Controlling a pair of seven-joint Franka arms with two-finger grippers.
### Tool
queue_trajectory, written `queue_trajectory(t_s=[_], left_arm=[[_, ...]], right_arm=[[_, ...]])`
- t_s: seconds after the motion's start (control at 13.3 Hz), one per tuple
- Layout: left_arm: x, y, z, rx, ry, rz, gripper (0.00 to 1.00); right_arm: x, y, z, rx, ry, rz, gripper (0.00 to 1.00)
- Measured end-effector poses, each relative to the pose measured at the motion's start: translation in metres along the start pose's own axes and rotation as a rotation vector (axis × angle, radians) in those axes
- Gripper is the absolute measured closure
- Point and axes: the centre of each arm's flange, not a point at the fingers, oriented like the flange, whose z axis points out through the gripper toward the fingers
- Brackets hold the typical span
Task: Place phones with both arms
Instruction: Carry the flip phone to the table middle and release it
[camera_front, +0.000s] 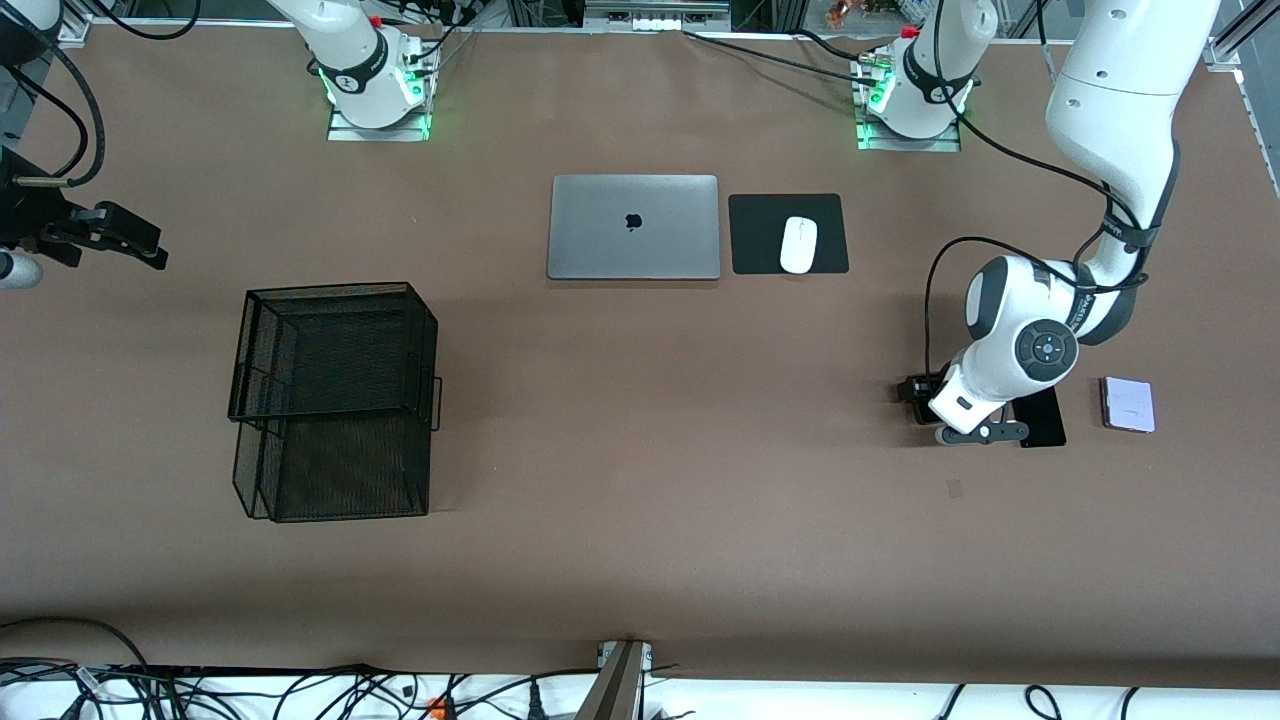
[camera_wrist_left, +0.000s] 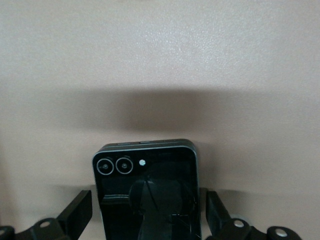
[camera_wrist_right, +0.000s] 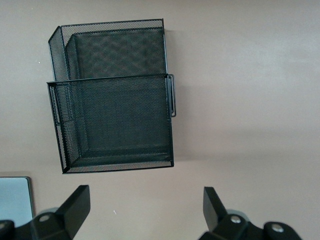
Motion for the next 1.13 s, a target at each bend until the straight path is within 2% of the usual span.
queue_trajectory(t_s=[0.15, 0.23, 0.3, 0.68, 0.9, 1.13], left_arm=[[0.000, 0.000, 0.001, 0.000, -0.002, 0.000, 0.00], [0.000, 0.000, 0.002, 0.000, -0.003, 0.000, 0.06], [0.001, 0.002, -0.001, -0.001, 0.003, 0.002, 0.18], [0.007, 0.018, -0.020, -0.009, 0.012, 0.026, 0.19], [0.009, 0.089, -0.075, -0.039, -0.015, 0.130, 0.19], [-0.008, 0.192, -0.125, -0.092, 0.028, 0.274, 0.19]], right_arm=[[0.000, 0.000, 0.000, 0.000, 0.000, 0.000, 0.00], [0.000, 0.000, 0.000, 0.000, 0.000, 0.000, 0.00], [0.000, 0.000, 0.000, 0.000, 0.000, 0.000, 0.00], [0.000, 0.000, 0.000, 0.000, 0.000, 0.000, 0.00], [0.000, 0.000, 0.000, 0.000, 0.000, 0.000, 0.00], [0.000, 0.000, 0.000, 0.000, 0.000, 0.000, 0.00]])
